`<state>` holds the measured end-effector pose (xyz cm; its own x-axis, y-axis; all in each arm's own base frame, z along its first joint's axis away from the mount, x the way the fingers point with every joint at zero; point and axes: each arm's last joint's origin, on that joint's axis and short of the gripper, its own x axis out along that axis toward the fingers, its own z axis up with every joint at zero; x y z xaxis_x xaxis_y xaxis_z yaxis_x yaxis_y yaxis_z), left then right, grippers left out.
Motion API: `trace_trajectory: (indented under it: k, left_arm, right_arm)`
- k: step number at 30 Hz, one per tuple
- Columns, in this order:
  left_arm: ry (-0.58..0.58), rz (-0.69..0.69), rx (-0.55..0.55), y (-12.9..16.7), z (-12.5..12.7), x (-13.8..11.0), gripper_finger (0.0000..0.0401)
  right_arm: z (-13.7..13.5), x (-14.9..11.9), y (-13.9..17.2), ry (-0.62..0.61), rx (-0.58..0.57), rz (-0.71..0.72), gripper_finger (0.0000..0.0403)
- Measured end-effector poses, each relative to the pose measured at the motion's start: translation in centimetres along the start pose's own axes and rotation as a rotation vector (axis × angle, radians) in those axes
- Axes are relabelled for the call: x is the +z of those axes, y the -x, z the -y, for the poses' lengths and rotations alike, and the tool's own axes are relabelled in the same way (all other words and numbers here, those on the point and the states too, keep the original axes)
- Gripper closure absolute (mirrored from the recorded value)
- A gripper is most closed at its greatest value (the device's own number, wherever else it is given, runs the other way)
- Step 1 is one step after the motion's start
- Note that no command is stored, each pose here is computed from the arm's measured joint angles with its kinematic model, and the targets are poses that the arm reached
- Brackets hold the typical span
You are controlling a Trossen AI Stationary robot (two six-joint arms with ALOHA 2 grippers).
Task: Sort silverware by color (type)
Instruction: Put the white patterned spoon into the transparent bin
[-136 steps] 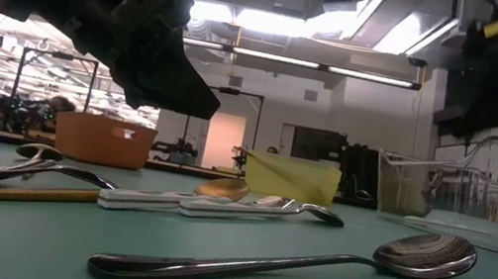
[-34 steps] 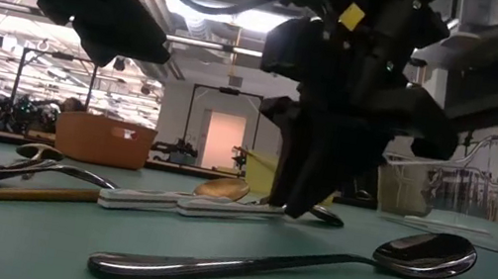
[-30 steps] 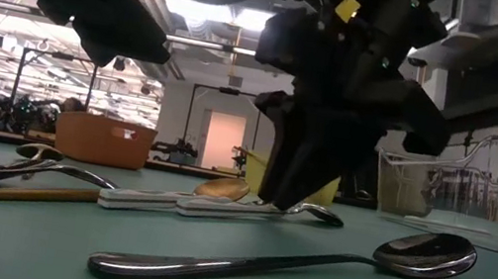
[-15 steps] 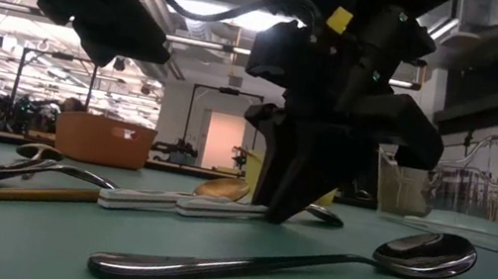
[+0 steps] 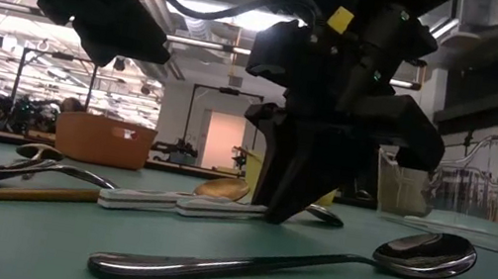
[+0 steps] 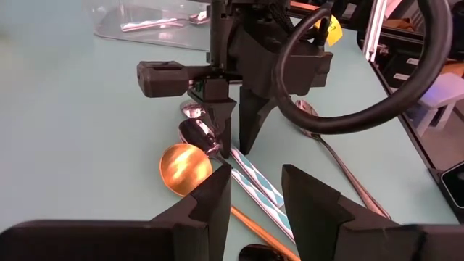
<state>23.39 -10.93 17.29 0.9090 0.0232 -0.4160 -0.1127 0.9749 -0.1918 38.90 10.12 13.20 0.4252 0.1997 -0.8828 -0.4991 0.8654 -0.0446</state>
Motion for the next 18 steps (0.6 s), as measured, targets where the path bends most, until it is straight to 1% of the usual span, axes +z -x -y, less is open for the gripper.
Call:
trace_trajectory:
  k: [3,12,15,18]
  left_arm:
    - [0.000,0.000,0.000,0.00,0.01,0.00,0.0283]
    - [0.000,0.000,0.000,0.00,0.00,0.00,0.0283]
    - [0.000,0.000,0.000,0.00,0.00,0.00,0.0283]
    - [0.000,0.000,0.000,0.00,0.01,0.00,0.0283]
  right_arm:
    - [0.00,0.00,0.00,0.000,0.000,0.000,0.0311]
    - [-0.01,0.00,-0.01,0.000,0.000,0.000,0.0388]
    - [-0.02,-0.01,-0.02,0.000,0.001,-0.001,0.0398]
    - [-0.02,-0.01,-0.01,0.000,0.000,-0.001,0.0395]
